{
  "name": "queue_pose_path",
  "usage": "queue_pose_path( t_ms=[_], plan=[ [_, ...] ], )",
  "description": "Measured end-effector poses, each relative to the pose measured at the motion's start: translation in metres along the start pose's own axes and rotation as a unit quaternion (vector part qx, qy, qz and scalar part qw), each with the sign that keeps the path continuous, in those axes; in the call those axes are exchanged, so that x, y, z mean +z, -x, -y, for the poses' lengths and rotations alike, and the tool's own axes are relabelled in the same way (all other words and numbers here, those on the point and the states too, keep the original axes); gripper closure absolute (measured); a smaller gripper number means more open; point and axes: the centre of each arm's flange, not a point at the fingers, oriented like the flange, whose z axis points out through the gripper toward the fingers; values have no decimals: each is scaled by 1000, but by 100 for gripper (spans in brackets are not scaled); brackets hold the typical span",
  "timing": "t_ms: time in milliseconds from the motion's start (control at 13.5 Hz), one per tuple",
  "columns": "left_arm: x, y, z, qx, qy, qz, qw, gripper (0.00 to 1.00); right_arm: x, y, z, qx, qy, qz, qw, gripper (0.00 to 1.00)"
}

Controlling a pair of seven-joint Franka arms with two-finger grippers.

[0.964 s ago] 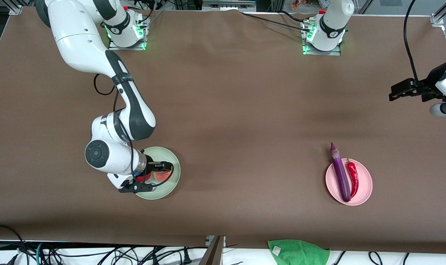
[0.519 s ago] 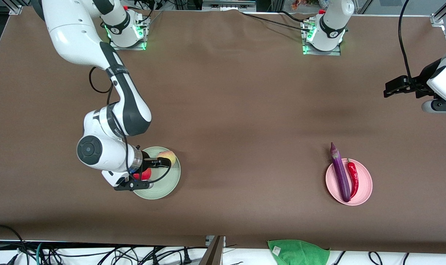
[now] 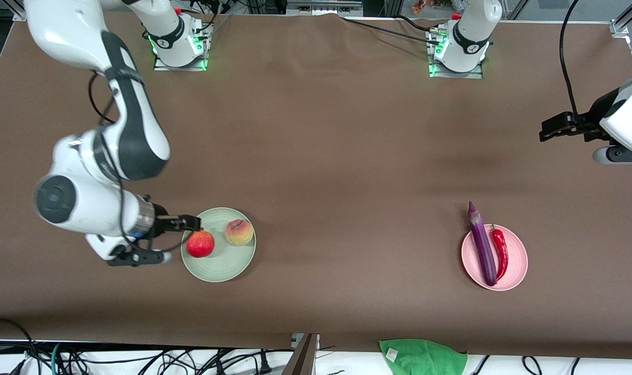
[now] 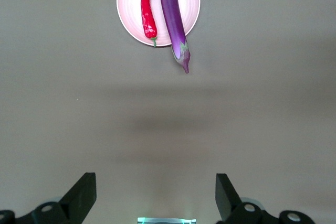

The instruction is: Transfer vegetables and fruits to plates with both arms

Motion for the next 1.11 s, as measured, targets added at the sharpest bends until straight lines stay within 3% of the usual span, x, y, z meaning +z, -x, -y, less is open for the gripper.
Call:
queue_pose_path(
  t_ms=[223,519,1113],
  plan=[
    [2,-2,-1,-2,0,1,1000,0,-74,49,-29,13,9,-2,1000,0],
    [2,-2,1,-4,0,1,1000,0,-125,123,-54,9,26,-5,1000,0],
    [2,-3,1,-5,0,1,1000,0,-142,137,-60,-17,46,-12,999,0]
  ],
)
